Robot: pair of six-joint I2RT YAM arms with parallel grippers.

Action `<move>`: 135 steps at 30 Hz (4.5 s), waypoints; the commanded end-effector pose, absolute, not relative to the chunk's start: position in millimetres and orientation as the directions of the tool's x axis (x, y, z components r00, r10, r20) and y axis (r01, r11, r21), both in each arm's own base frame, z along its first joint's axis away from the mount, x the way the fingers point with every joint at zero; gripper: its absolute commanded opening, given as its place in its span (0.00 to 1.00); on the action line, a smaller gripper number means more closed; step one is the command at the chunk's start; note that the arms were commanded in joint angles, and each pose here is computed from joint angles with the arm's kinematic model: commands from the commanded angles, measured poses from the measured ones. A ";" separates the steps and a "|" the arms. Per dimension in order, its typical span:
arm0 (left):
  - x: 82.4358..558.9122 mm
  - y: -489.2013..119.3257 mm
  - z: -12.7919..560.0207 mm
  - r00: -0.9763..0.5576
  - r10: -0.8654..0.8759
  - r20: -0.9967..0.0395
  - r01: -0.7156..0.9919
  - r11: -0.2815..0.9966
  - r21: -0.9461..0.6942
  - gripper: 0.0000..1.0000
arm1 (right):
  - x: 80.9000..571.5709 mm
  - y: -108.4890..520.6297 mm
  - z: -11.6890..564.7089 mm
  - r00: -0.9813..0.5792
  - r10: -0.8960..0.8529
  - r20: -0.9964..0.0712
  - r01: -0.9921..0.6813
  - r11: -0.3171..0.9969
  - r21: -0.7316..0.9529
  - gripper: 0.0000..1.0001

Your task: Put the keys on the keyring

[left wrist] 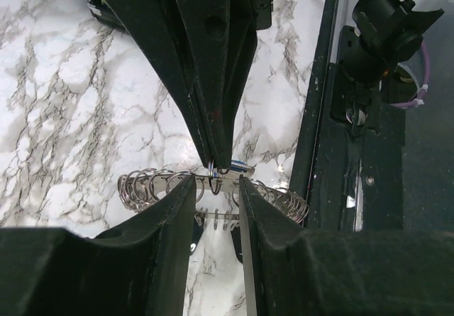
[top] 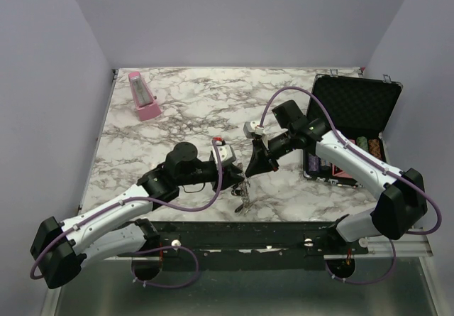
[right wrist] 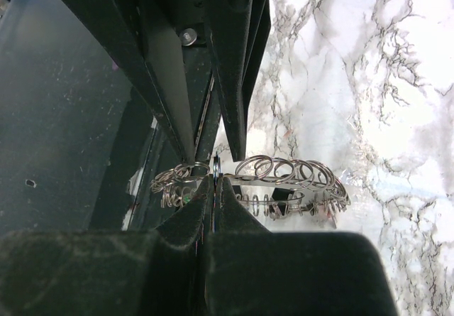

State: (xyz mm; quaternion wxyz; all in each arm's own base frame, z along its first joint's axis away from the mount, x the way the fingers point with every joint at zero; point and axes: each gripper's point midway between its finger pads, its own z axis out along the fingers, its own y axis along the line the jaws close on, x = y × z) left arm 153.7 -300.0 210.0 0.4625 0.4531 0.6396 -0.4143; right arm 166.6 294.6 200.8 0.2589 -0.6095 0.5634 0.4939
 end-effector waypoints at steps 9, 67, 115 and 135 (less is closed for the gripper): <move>158.3 -303.4 223.0 -0.143 0.169 -0.975 0.964 0.245 -0.099 0.27 | 161.4 297.8 210.9 -0.122 -0.405 -0.906 -0.931 -0.269 0.246 0.03; 149.7 -274.3 260.0 -0.167 -0.400 -0.901 0.913 0.282 -0.295 0.00 | 146.2 309.8 216.3 -0.302 -0.303 -0.904 -0.843 -0.357 0.402 0.39; 148.9 -272.6 237.5 -0.246 -0.227 -0.942 0.883 0.350 -0.314 0.48 | 154.9 304.6 212.0 -0.177 -0.340 -0.924 -0.902 -0.320 0.291 0.02; 155.0 -262.6 184.8 -0.317 -0.137 -0.938 0.824 0.450 -0.345 0.53 | 198.6 292.5 178.3 -0.240 -0.432 -0.870 -0.948 -0.090 0.306 0.19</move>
